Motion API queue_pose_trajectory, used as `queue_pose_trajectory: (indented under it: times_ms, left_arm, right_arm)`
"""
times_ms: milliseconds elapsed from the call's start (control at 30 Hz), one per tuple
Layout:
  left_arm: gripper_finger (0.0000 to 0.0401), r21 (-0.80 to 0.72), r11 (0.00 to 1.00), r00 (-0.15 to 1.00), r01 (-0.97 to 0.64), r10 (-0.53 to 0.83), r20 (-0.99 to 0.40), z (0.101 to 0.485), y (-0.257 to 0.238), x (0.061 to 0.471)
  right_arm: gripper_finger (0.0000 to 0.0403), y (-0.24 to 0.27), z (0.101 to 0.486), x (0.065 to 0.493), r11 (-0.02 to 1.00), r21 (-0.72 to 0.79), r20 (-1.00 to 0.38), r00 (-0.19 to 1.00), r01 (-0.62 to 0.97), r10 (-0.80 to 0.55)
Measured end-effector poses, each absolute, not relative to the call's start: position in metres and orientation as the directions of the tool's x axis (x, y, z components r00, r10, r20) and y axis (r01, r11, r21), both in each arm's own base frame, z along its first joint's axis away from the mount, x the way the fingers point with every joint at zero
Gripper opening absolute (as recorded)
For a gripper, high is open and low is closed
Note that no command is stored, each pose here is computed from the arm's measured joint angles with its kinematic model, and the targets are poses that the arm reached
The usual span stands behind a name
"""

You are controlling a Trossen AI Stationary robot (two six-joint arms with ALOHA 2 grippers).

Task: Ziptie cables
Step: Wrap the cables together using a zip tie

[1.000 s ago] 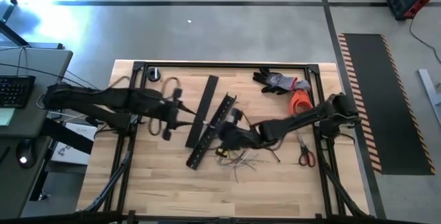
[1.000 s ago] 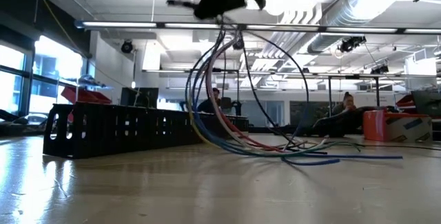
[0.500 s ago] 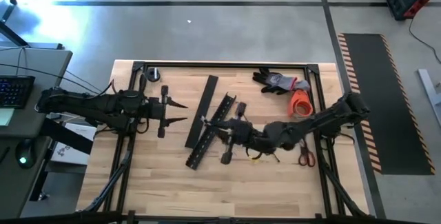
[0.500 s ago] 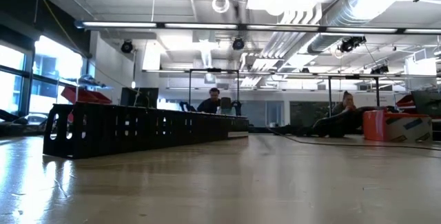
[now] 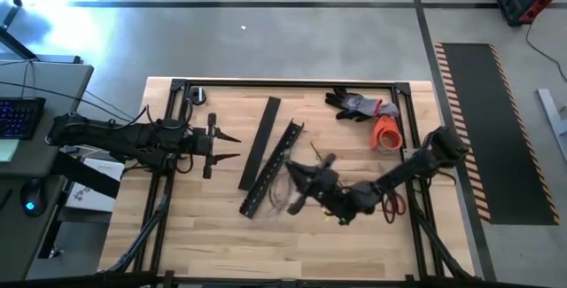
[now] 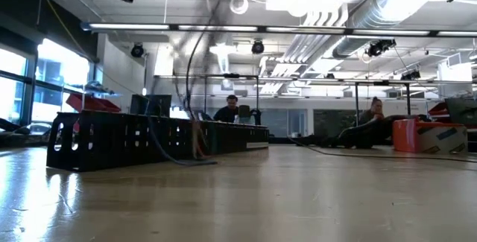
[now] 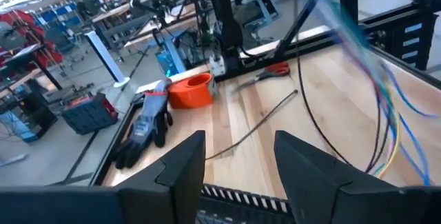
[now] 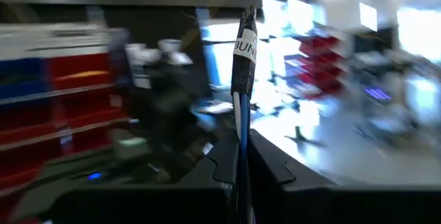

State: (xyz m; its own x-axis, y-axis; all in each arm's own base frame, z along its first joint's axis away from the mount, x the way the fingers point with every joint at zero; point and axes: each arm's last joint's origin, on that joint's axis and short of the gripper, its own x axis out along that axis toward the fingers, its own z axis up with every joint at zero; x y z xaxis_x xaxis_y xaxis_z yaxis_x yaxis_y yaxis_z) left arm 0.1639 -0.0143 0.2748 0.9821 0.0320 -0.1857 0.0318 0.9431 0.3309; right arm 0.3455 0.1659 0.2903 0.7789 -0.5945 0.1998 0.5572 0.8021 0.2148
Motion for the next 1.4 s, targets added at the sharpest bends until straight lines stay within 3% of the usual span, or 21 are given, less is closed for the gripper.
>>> queue_pose_trajectory:
  times_ms: [133, 333, 567, 767, 1000, 1133, 1233, 1400]
  left_arm:
    - [0.0156, 0.33, 0.943, 0.985, 0.028, 0.031, -0.171, 0.276, -0.014, 0.165]
    - [0.0156, 0.335, 0.942, 0.988, 0.022, 0.03, -0.15, 0.278, -0.015, 0.166]
    - [0.0156, 0.28, 0.959, 0.984, 0.05, 0.001, -0.179, 0.274, -0.016, 0.168]
    - [0.0156, 0.198, 0.976, 0.941, 0.085, -0.012, -0.34, 0.252, -0.018, 0.184]
    - [0.0156, 0.137, 0.989, 0.887, 0.054, 0.016, -0.462, 0.221, -0.018, 0.214]
    - [0.0156, 0.078, 0.997, 0.855, -0.017, 0.055, -0.516, 0.205, -0.01, 0.227]
    - [0.0156, 0.025, 0.998, 0.829, -0.059, 0.063, -0.556, 0.194, -0.003, 0.232]
    - [0.0156, -0.023, 0.996, 0.8, -0.082, 0.052, -0.598, 0.183, 0.007, 0.237]
  right_arm:
    - [0.0, 0.152, 0.244, 0.321, 0.696, 0.315, 0.125, 0.699, 0.646, -0.705]
    - [0.0, 0.131, 0.192, 0.287, 0.49, 0.28, 0.005, 0.509, 0.826, -0.861]
    - [0.0, 0.107, 0.158, 0.26, 0.456, 0.261, 0.0, 0.473, 0.851, -0.881]
    - [0.001, 0.089, 0.137, 0.239, 0.445, 0.197, 0.0, 0.454, 0.874, -0.891]
    - [0.011, 0.072, 0.126, 0.228, 0.41, 0.143, 0.0, 0.414, 0.901, -0.91]
    - [0.0183, 0.068, 0.128, 0.227, 0.4, -0.001, 0.0, 0.4, 0.917, -0.917]
    - [0.0228, 0.067, 0.143, 0.227, 0.397, -0.114, 0.0, 0.4, 0.911, -0.917]
    - [0.0261, 0.071, 0.185, 0.235, 0.448, -0.079, 0.021, 0.451, 0.89, -0.892]
